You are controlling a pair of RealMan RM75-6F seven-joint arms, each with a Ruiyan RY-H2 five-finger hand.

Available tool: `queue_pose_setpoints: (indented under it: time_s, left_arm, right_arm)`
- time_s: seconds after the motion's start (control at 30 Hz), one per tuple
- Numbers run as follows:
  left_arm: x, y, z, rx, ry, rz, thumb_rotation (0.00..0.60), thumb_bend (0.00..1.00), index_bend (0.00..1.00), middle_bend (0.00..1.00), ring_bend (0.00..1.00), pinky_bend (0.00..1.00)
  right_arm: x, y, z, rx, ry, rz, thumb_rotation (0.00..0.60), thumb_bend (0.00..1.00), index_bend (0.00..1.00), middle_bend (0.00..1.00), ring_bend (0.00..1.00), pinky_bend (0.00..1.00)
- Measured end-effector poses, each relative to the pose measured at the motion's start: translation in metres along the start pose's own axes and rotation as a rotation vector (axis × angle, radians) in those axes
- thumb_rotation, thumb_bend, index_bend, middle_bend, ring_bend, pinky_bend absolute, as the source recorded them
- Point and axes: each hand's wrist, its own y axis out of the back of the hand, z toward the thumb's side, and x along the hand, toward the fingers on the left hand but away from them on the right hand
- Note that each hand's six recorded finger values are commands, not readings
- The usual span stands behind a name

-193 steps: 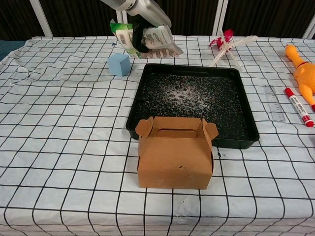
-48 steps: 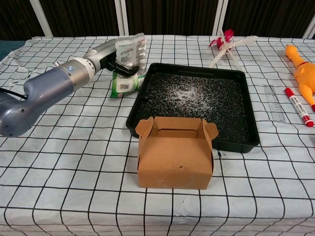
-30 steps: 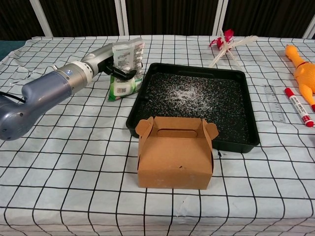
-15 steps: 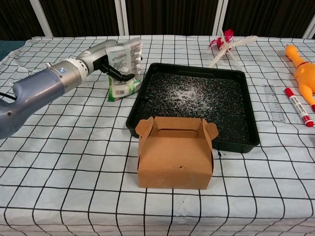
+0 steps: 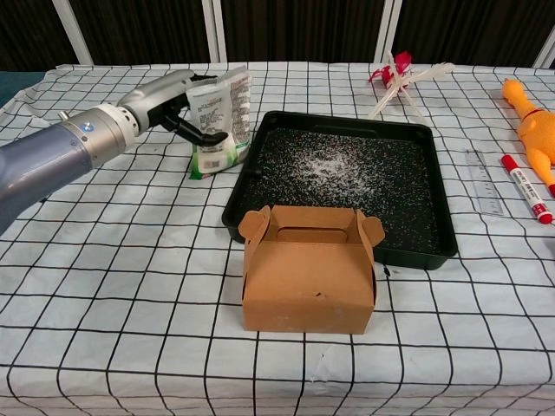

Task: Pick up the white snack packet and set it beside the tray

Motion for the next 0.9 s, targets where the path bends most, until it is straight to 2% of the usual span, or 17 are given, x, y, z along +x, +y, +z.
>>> queue_pose_setpoints:
  time_s: [0.4, 0.7, 0.9]
  left_arm:
    - [-0.031, 0.009, 0.004, 0.030, -0.023, -0.016, 0.600, 0.35, 0.22, 0.18, 0.12, 0.25]
    - [-0.058, 0.022, 0.000, 0.119, 0.001, -0.023, 0.600, 0.35, 0.22, 0.17, 0.12, 0.24]
    - [-0.080, 0.033, 0.001, 0.181, 0.015, -0.052, 0.600, 0.35, 0.22, 0.17, 0.12, 0.23]
  right_arm:
    - [0.000, 0.000, 0.000, 0.002, 0.001, -0.001, 0.600, 0.25, 0.22, 0.08, 0.18, 0.27]
    - [0.000, 0.001, -0.001, -0.001, -0.005, -0.002, 0.600, 0.25, 0.22, 0.08, 0.18, 0.27]
    - [0.000, 0.000, 0.000, 0.004, 0.001, -0.001, 0.600, 0.25, 0.22, 0.08, 0.18, 0.27]
